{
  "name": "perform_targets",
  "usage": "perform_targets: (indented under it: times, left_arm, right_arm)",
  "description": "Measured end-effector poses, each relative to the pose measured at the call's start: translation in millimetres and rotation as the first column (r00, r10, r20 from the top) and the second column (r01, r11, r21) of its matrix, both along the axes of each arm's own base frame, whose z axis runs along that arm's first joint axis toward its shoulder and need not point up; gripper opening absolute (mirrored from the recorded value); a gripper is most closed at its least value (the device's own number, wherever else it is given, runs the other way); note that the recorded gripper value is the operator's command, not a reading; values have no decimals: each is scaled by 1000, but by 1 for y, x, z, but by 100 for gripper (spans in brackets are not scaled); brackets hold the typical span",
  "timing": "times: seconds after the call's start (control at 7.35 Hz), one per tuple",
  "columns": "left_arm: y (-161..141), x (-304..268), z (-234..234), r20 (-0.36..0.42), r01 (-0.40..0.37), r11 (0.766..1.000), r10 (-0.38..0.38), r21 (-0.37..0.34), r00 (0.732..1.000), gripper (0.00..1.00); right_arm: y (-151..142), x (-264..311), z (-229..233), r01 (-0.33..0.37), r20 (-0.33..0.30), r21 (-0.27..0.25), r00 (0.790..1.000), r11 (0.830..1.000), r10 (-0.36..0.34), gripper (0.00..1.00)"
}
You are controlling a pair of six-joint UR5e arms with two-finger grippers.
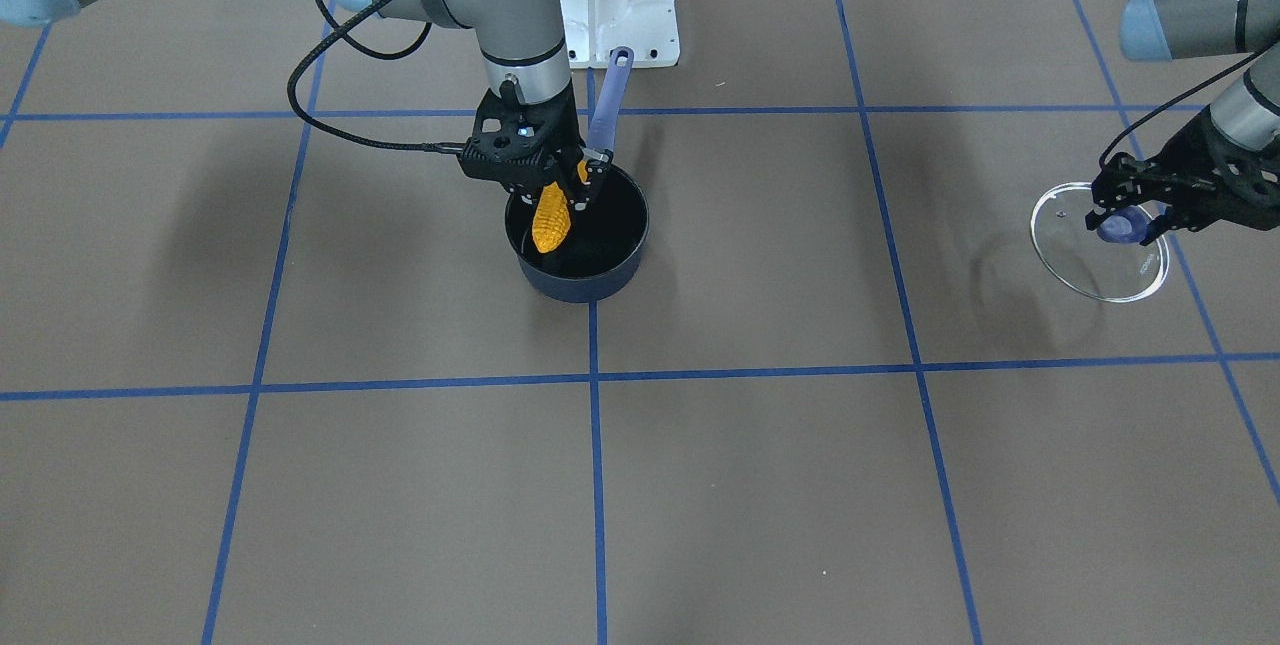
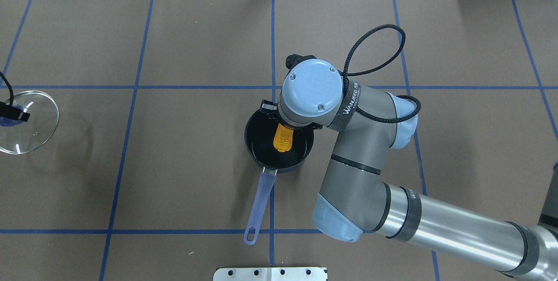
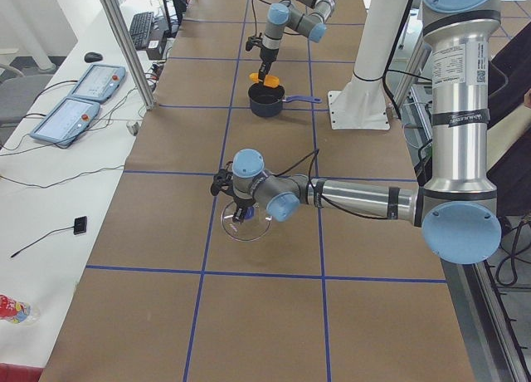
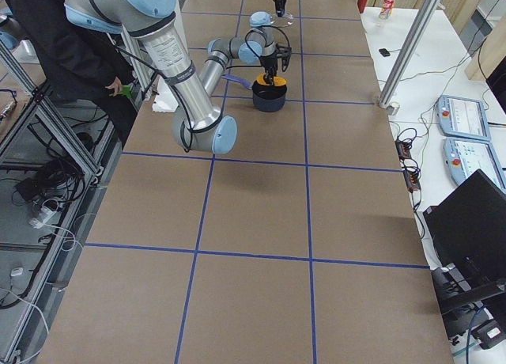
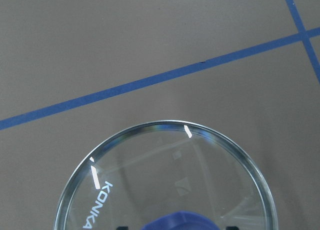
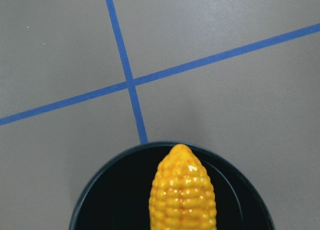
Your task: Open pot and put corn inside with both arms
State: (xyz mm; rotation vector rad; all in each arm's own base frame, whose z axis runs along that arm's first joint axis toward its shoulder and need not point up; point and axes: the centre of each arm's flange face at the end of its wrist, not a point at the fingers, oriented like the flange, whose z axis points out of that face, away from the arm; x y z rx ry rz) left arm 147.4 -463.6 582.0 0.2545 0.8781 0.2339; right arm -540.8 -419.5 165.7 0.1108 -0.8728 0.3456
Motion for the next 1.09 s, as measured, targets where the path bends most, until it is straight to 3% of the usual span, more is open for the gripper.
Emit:
perform_targets:
  times: [0.54, 1.09]
  left_arm:
    - [-4, 6, 6, 5, -6, 1000, 6, -9, 1000, 53]
    - [-4, 7, 9, 8, -8, 1000, 8, -12, 1000, 56]
  right_arm:
    - [-2, -17, 13, 1, -14, -6, 1000, 1000, -1, 9]
    - [23, -38, 12, 8, -25, 12, 1000, 1000, -8, 12]
